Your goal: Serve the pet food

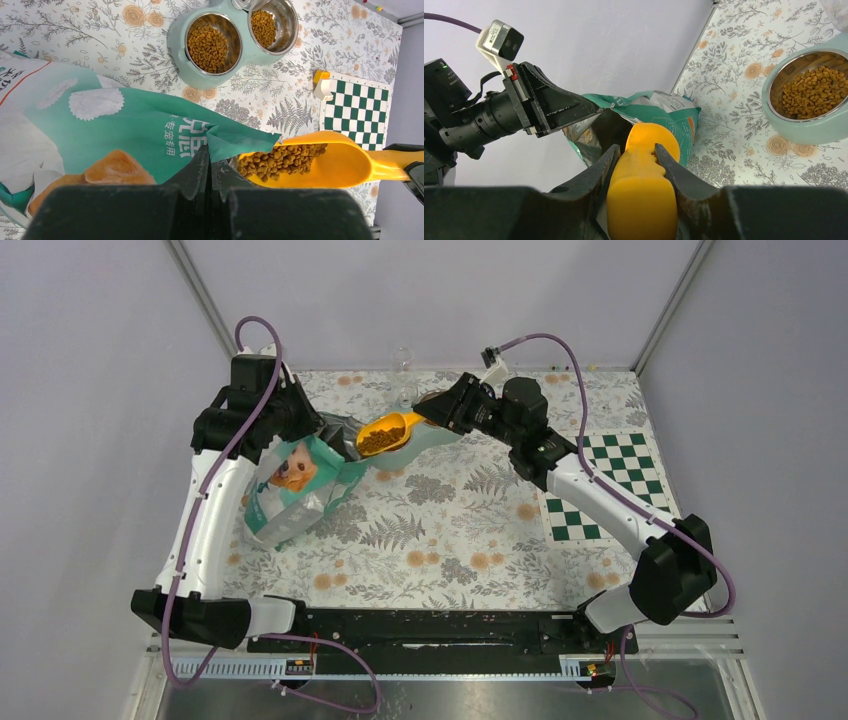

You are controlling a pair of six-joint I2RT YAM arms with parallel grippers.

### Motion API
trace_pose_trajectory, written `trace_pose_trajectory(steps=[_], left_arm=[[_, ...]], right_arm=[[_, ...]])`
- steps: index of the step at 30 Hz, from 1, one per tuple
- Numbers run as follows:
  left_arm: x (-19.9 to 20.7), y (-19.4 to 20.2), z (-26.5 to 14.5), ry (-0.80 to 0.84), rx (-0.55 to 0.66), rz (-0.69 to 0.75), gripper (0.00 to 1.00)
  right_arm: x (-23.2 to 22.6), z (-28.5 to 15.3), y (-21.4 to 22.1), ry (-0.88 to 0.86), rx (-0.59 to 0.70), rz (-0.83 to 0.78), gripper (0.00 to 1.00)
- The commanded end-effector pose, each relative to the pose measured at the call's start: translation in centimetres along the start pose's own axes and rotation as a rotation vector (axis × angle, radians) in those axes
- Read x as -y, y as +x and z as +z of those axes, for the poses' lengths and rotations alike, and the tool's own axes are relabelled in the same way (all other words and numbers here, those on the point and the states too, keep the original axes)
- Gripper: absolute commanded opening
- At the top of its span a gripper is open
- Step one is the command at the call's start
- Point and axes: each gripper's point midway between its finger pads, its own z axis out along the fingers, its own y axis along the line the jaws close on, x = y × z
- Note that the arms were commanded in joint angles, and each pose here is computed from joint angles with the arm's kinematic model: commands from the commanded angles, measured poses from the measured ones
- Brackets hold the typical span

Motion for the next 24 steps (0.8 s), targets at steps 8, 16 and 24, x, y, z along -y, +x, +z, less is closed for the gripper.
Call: trace_pose_trajectory(steps=[8, 16, 24], left_arm=[[2.0, -4.0, -1.3, 0.061, 0.129, 0.015, 0.00], [2.3, -3.9, -1.2, 0.070, 0.119, 0.015, 0.00], [2.1, -4.2, -1.6, 0.060, 0.130, 0.024, 0.00]], right_arm=[[-6.6, -0.2, -2.6, -0.266, 0.043, -0.036, 0.00], [-4.0, 0.8, -1.8, -0.083, 0.017, -0.077, 0.00], [-5.9, 1.5, -1.5, -0.239, -0.007, 0.170, 0.00]])
